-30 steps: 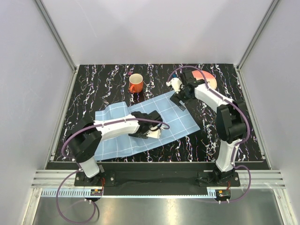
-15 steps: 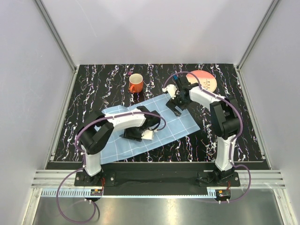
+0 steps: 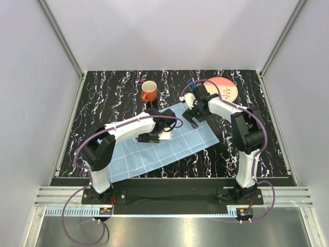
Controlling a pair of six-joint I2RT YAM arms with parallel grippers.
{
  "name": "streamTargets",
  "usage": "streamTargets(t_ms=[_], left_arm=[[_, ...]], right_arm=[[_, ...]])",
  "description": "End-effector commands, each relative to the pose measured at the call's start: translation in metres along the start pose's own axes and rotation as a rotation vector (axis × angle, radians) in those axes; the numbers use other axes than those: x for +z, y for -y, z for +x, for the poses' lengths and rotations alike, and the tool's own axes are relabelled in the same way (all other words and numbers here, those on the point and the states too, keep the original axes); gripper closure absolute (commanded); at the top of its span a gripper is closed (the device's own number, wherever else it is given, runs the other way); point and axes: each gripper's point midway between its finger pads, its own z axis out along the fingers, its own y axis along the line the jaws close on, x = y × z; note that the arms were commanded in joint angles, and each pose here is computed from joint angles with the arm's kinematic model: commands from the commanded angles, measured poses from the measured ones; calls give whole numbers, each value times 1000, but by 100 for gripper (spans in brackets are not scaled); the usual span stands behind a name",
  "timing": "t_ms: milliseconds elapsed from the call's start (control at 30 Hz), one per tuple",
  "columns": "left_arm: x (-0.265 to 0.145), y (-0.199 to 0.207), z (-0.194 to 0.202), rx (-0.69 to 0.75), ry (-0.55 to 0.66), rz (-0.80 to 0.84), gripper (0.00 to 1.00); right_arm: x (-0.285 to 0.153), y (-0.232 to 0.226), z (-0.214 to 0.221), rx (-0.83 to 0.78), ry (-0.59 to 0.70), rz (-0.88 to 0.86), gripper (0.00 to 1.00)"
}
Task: Set the dinner table for one person
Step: Flatten out the napkin at the center of the board.
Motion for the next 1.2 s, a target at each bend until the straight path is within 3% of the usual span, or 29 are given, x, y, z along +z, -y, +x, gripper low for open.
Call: streamTargets(t_ms=[0, 533, 833, 1167], left_arm=[[-19, -23, 8, -33, 30, -100, 42], [-31, -41, 7, -45, 58, -174, 42], [-33, -44, 6, -35, 64, -189, 43], [-22, -26, -3, -3, 113, -103, 43]], right_arm=[[10, 15, 51, 43, -161, 112, 0], [-13, 77, 125, 339, -271, 277, 0], [-23, 69, 145, 343, -301, 276, 0], [-28, 77, 131, 316, -271, 270, 0]])
